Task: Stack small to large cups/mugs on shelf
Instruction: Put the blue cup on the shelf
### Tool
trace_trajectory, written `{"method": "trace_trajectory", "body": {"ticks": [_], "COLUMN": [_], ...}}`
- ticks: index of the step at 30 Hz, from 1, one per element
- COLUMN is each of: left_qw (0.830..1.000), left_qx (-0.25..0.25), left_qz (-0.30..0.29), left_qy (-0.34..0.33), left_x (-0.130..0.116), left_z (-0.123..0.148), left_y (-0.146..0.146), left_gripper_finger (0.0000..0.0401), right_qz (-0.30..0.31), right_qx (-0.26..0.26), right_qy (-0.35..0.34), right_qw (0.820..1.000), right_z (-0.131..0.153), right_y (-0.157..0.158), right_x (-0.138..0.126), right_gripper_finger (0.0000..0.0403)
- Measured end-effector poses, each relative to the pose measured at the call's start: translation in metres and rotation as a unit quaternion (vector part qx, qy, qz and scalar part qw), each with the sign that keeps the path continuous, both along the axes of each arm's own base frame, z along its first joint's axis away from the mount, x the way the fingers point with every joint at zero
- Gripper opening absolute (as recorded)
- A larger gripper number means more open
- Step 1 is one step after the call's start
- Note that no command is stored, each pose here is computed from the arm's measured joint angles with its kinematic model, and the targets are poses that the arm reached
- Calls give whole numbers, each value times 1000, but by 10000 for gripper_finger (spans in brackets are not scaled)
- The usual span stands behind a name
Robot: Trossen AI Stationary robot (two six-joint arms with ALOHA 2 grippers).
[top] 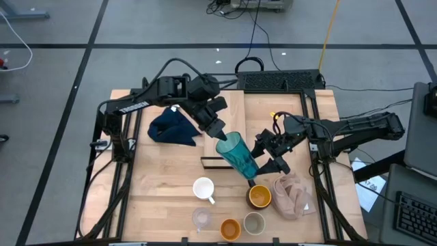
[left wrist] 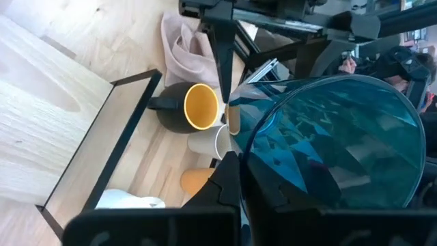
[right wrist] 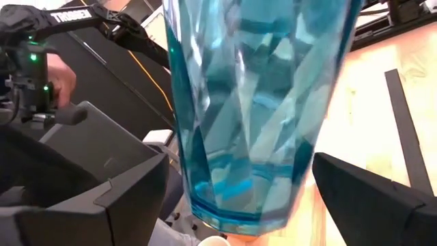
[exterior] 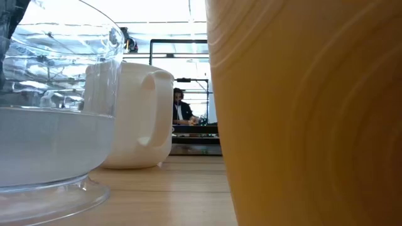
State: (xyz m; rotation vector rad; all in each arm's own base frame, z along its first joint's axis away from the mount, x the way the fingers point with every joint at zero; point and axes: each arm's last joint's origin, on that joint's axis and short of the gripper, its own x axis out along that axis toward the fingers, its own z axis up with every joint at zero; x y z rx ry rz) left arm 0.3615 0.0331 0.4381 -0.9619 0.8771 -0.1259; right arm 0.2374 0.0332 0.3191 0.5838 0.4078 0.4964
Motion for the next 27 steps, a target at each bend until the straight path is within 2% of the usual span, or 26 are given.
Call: {"method": "trace_trajectory", "body": {"ticks": [21,27], "left_qw": [1000,1000], "left_qx": [-2,-3], "left_qz": [-3,-2], "left_qy": [-18,-18], "left_x": [5,6], "left_z": [-2,-2], "left_y": [-2,-1], "left_gripper_finger": [1,1], "right_qz": [22,32], "right_qx": [21,24], "right_qy": [9,8], "right_qw": [1000,999], "right_z": [-6,-5], "right_y": [2,3], "right_x": [10,10], "right_gripper_finger": [351,324]}}
